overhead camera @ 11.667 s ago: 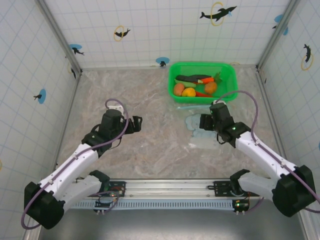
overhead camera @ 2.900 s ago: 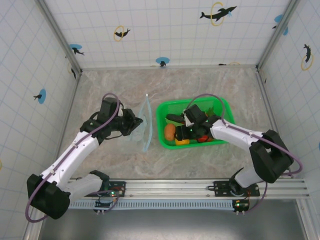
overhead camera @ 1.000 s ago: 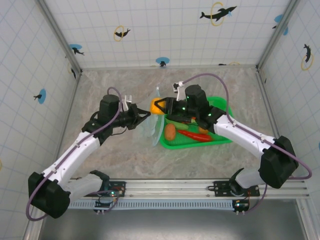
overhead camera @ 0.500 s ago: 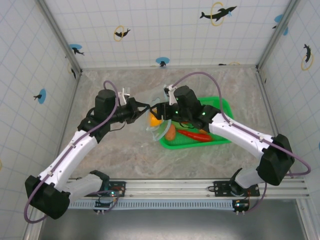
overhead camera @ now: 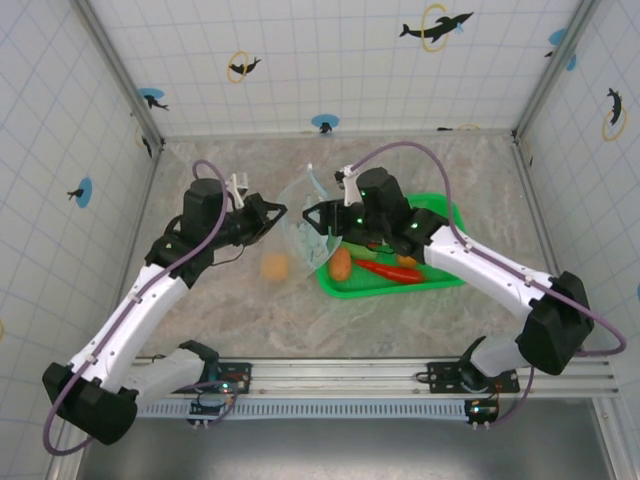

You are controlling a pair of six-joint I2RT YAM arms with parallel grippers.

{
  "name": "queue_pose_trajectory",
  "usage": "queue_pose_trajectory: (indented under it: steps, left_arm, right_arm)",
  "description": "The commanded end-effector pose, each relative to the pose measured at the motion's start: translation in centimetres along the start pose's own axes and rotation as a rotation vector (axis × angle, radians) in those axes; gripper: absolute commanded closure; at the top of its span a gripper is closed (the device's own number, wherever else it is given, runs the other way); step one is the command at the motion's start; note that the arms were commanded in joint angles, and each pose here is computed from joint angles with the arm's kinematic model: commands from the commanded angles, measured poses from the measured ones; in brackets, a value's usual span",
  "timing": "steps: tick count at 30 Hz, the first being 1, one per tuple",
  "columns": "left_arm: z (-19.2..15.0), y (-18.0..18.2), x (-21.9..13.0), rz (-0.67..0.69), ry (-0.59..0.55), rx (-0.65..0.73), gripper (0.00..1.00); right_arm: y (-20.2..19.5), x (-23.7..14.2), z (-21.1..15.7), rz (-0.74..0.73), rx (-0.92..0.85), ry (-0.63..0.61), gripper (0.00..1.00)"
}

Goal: Place the food in the zip-top bag and seal the zipper

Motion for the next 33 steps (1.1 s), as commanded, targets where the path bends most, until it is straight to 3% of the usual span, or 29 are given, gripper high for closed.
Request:
queue_pose_trajectory:
  steps: [1, 4, 10, 13, 18, 23, 27, 33]
  left_arm:
    - [0.4, -0.3, -1.4, 0.044, -0.076, 0.051, 1.0]
    - [0.4, 0.2, -1.6, 0.077, -0.093, 0.055, 1.0]
    - [0.5, 0.2, -2.3, 0.108, -0.126, 0.09, 1.0]
    - [0.8, -0.5, -2.6, 0.102, -0.132, 0.106, 1.0]
    - [0.9, -1.2, -3.2, 0.094, -0.138, 0.12, 1.0]
    - [0.9, -1.1, -3.0, 0.095, -0.132, 0.124, 1.0]
    - [0.8, -0.4, -2.6, 0.106, -0.133, 0.118, 1.0]
    - [0.5, 0.3, -2.0, 0.108, -0.112, 0.113, 1.0]
  right_arm:
    - [0.2, -2.6, 1.8, 0.046, -0.012, -0.118, 0.23]
    - [0.3, -4.8, 1.9, 0.051, -0.057, -0.21, 0.2]
    - [-3.9, -6.7, 0.9, -0.044, 0.013, -0.158, 0.17]
    - [-6.7, -7.3, -0.8, -0.235, 0.055, -0.102, 0.18]
    - [-11.9, -7.8, -5.2, -0.666, 0.169, 0.115, 0.16]
    - [-14.7, -7.9, -8.9, -0.888, 0.284, 0.233, 0.07]
    - [-16.1, -7.0, -10.8, -0.886, 0.422, 0.285, 0.06]
    - [-17.3, -5.5, -12.2, -0.844, 0.511, 0.259, 0.07]
Point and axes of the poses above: each hand's point on the last joint's axis, 136 mm out from that joint toward the fingers, its own x axis out along the fingers, its own y axis along the line the jaws close on, z = x × y, the point moved 9 cm from there along -x, back along the fingers, and after that the axes turned 5 degrees about -x, right-handed, at the moved point
